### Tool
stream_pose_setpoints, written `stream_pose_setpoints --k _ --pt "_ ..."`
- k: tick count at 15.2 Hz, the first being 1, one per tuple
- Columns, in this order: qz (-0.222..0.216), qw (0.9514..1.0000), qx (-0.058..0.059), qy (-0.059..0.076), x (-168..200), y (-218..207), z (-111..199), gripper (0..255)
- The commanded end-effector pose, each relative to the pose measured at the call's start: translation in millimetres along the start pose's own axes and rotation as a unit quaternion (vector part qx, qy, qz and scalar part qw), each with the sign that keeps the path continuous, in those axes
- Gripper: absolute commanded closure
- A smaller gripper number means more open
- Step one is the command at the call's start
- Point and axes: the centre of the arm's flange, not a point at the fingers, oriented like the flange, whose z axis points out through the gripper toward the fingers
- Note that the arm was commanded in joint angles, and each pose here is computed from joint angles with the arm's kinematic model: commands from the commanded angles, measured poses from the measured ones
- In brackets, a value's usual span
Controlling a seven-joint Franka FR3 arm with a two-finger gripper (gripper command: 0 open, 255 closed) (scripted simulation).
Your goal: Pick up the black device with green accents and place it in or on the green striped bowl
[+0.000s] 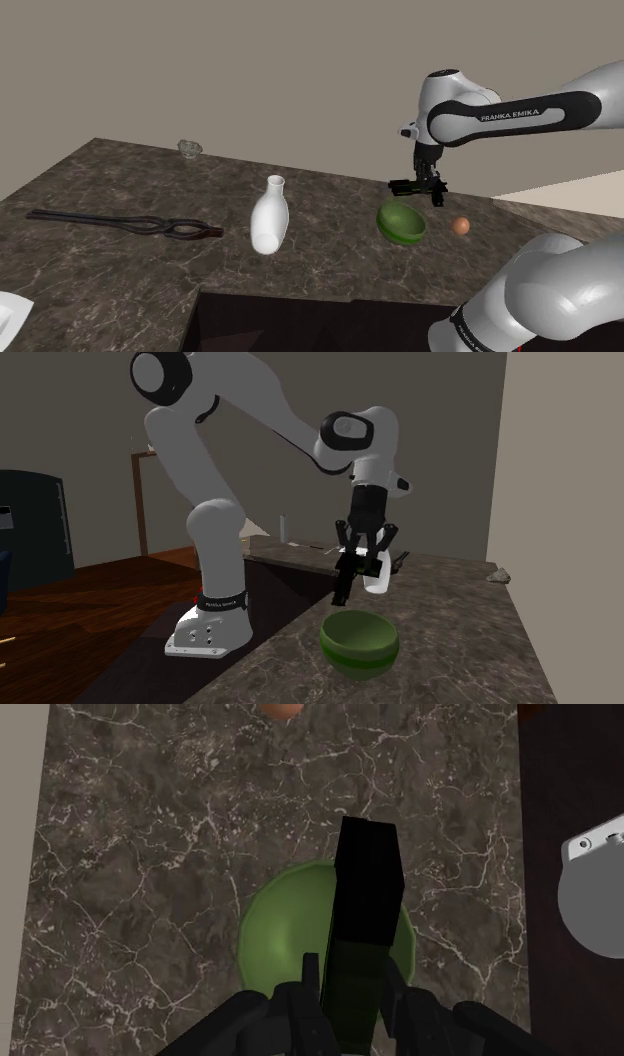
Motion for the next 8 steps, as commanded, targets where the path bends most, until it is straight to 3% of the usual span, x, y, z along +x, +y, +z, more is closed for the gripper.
stream_pose_setpoints --k 1,8 --pt "0.0 1.0 0.0 0.0 1 4 8 255" --pt "0.0 1.0 0.0 0.0 12 4 43 255"
